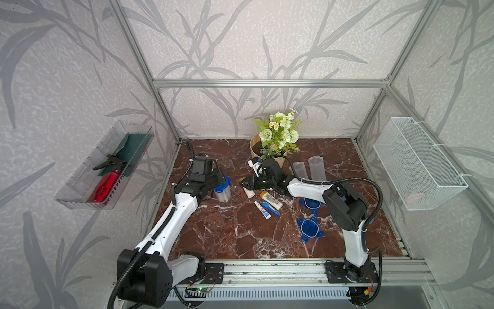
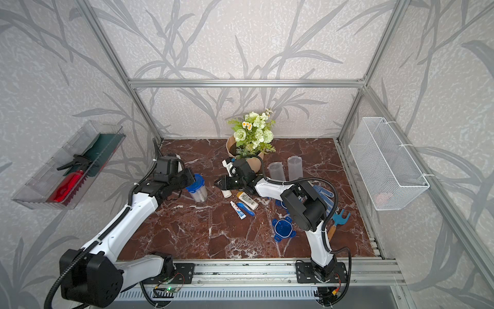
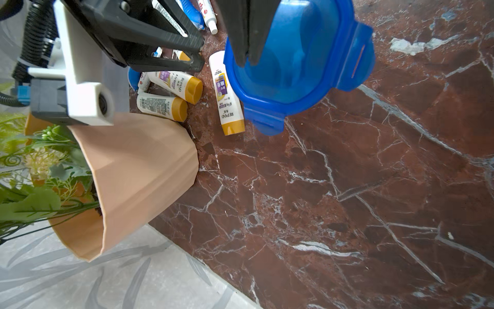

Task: Take out toiletry kits
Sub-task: Unfasten the latch on the container.

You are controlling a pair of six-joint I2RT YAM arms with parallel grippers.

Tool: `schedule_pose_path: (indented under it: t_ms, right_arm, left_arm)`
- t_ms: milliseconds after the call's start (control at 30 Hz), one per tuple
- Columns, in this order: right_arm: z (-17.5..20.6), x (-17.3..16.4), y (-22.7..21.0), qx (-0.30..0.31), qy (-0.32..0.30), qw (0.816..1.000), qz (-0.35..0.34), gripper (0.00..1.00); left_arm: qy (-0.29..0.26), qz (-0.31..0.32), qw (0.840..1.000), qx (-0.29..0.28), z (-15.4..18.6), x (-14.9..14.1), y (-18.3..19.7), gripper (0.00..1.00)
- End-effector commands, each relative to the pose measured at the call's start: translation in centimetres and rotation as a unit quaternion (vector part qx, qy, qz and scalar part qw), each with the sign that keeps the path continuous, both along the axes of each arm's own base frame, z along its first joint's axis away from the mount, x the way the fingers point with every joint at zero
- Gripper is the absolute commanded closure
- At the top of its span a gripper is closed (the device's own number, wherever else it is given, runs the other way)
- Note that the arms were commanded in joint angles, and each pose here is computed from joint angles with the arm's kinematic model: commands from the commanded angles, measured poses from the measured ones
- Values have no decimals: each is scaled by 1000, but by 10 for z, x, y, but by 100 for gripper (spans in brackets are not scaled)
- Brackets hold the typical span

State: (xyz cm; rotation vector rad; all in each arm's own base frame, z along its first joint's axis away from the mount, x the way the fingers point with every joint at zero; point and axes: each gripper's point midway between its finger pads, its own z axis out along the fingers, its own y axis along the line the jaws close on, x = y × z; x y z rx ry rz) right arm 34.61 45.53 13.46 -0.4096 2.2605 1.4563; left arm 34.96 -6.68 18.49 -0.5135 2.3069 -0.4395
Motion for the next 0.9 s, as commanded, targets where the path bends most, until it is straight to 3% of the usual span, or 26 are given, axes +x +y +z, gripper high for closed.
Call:
schedule_pose_path:
  t_ms: [0, 367, 733, 867]
  right_arm:
    - [33, -5, 21, 100, 22, 994, 30, 59]
    - [25, -14, 39, 108, 50, 992, 41, 50]
    - [22, -15, 52, 141, 75, 986, 44, 50]
    - [29, -17, 52, 165, 76, 982, 45, 55]
  left_arm:
    - [13, -9, 1000, -7, -14, 0, -6, 100]
    - [40, -6, 999, -9, -41, -6, -5, 100]
    - [60, -3, 998, -15, -59, -19, -5, 100]
    - [73, 1, 997, -15, -69, -28, -3, 100]
